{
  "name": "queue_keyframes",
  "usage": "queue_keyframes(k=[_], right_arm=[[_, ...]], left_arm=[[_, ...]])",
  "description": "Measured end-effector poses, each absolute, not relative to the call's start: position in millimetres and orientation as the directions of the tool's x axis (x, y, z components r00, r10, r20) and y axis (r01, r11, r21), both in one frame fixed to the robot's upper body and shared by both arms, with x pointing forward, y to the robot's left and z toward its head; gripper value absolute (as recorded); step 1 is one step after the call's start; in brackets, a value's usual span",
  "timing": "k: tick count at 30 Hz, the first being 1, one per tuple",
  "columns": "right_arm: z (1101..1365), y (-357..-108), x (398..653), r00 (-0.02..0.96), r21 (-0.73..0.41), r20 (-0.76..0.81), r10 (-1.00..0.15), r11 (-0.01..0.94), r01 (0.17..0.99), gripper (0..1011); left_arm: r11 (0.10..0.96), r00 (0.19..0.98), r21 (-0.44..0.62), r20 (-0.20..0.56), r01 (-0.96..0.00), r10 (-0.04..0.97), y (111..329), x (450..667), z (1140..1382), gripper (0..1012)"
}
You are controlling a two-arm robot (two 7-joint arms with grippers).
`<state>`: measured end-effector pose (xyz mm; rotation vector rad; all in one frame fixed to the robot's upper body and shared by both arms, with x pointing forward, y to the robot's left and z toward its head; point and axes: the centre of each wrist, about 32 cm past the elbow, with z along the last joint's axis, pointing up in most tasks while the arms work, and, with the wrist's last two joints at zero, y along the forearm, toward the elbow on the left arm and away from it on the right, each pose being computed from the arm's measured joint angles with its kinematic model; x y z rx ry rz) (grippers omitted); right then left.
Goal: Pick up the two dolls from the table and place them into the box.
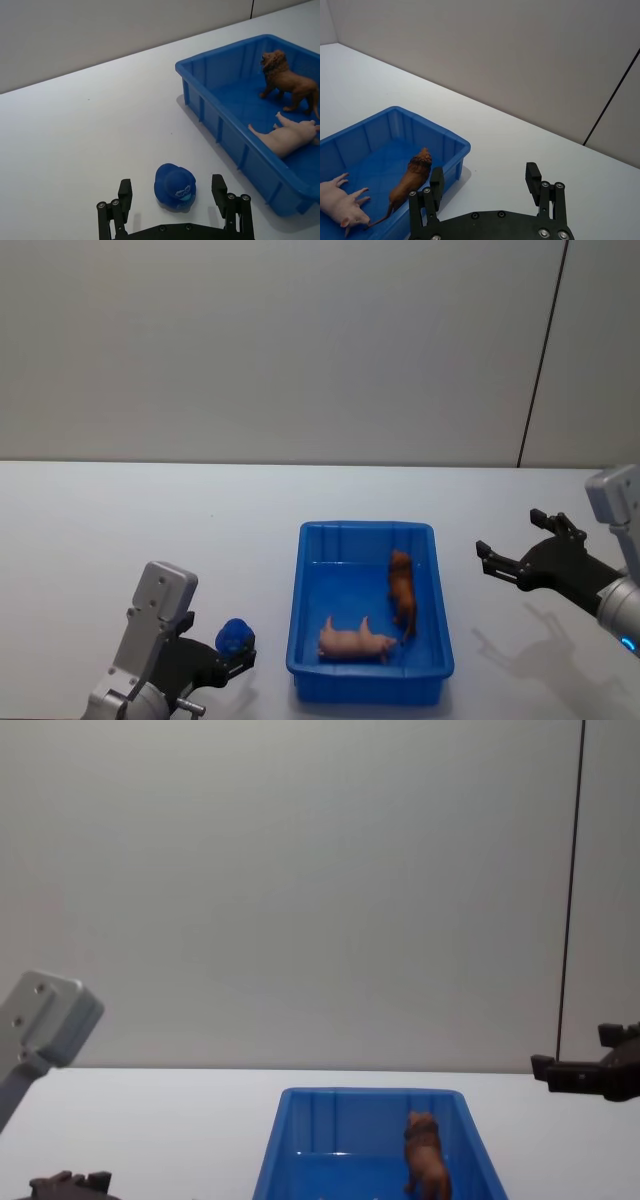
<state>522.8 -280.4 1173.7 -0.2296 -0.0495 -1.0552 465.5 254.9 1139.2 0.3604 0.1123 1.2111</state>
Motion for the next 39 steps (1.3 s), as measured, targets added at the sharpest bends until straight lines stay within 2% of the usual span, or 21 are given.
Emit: queue_keyframes(k=[20, 29, 31, 32, 34, 39], right_arm=[[1173.7, -280.3, 522.8, 0.494, -0.164, 0.150, -0.856, 0.472, 0.866, 1001], [1173.7, -280.3, 522.8, 0.494, -0.164, 0.150, -0.856, 0.472, 0.866, 1001], [1173.7, -280.3, 522.8, 0.494, -0.164, 0.150, -0.856, 0.472, 0.866, 1001], [1173.7, -280.3, 522.8, 0.494, -0.164, 0.150, -0.856, 0.472, 0.866, 1001], [1173.7, -280.3, 522.8, 0.494, -0.164, 0.150, -0.856, 0.472, 0.866, 1001], [1173.7, -280.3, 522.8, 0.494, -0.164, 0.150, -0.856, 0.472, 0.866, 1001]], left_arm=[[0.341, 0.418, 0.406, 0.115, -0.848, 0.901, 265.5, 499.5, 1124.5, 982], [0.357, 0.439, 0.424, 0.110, -0.832, 0.892, 268.2, 507.4, 1120.3, 786], [0.362, 0.444, 0.426, 0.108, -0.829, 0.889, 268.9, 509.2, 1119.5, 682], [0.363, 0.445, 0.426, 0.108, -0.829, 0.889, 269.1, 509.6, 1119.3, 682], [0.365, 0.447, 0.427, 0.107, -0.827, 0.888, 269.5, 510.5, 1119.1, 595], [0.369, 0.451, 0.428, 0.105, -0.825, 0.886, 270.6, 512.4, 1118.7, 532]])
